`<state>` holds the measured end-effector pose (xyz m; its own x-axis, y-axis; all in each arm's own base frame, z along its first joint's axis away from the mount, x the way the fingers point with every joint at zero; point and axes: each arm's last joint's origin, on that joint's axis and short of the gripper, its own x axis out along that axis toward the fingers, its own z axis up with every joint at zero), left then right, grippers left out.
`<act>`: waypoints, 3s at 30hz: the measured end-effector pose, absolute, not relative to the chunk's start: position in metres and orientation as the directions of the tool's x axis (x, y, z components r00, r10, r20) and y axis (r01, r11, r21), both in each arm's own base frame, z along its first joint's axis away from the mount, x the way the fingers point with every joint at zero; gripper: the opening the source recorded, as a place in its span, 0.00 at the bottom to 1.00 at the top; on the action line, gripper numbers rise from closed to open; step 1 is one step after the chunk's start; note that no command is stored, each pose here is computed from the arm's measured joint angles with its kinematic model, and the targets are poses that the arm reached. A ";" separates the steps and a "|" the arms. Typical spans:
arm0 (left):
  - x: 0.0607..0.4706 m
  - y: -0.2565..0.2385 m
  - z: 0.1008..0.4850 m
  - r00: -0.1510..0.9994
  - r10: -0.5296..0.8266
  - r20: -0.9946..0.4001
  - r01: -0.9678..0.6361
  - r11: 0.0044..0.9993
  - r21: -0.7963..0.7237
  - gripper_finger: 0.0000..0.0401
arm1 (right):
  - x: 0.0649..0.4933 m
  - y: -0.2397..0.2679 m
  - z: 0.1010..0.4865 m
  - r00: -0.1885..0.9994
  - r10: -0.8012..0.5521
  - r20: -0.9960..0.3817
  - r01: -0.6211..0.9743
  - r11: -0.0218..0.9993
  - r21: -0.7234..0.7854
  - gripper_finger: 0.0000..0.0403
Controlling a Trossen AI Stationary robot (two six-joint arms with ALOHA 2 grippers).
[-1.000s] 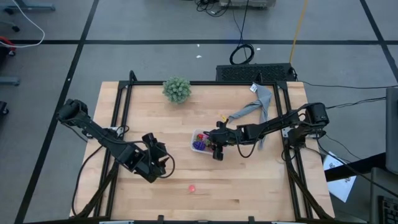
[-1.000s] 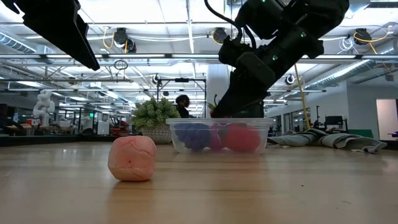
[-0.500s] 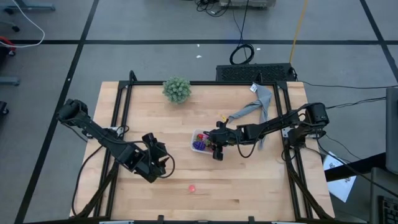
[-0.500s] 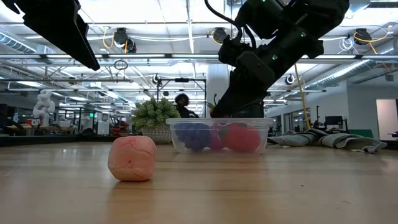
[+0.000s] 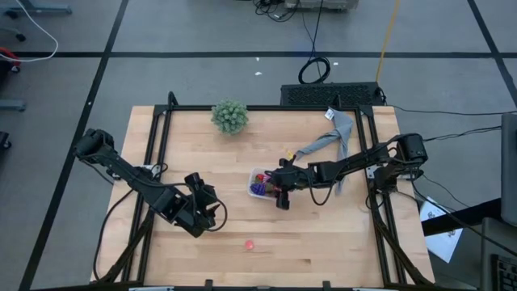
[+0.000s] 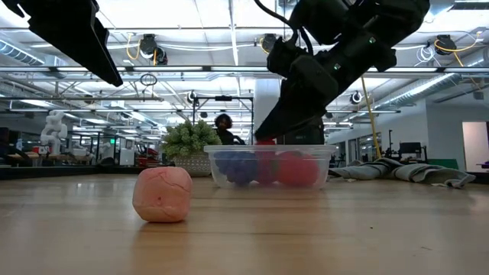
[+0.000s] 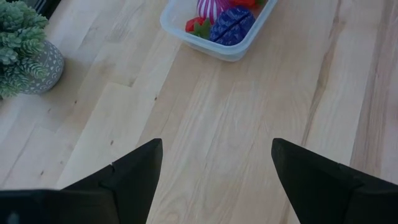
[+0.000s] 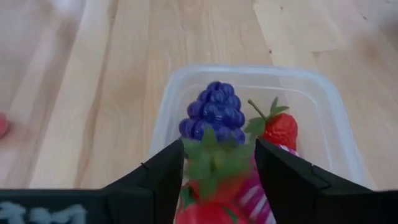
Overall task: Pick and placing Produce into tupperware
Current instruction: Put the strawberry into the transparent container, then put the peach into the transparent container
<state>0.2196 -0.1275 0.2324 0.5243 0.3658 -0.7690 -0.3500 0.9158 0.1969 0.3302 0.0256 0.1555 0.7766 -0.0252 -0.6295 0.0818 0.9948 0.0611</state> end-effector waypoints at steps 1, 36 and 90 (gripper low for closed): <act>0.220 -0.128 0.232 0.524 0.366 -0.769 -0.350 0.916 0.197 0.77 | 0.330 0.026 0.156 0.780 -0.024 -0.626 0.079 0.995 0.061 0.49; 0.230 -0.135 0.237 0.615 0.303 -0.728 -0.348 0.933 0.094 0.77 | 0.319 0.057 0.215 0.918 0.079 -0.389 -0.069 0.997 0.038 0.54; 0.303 -0.200 0.151 0.809 0.135 -0.572 -0.282 0.943 -0.176 0.77 | 0.286 0.103 0.241 0.895 0.223 -0.386 -0.242 0.970 -0.003 0.54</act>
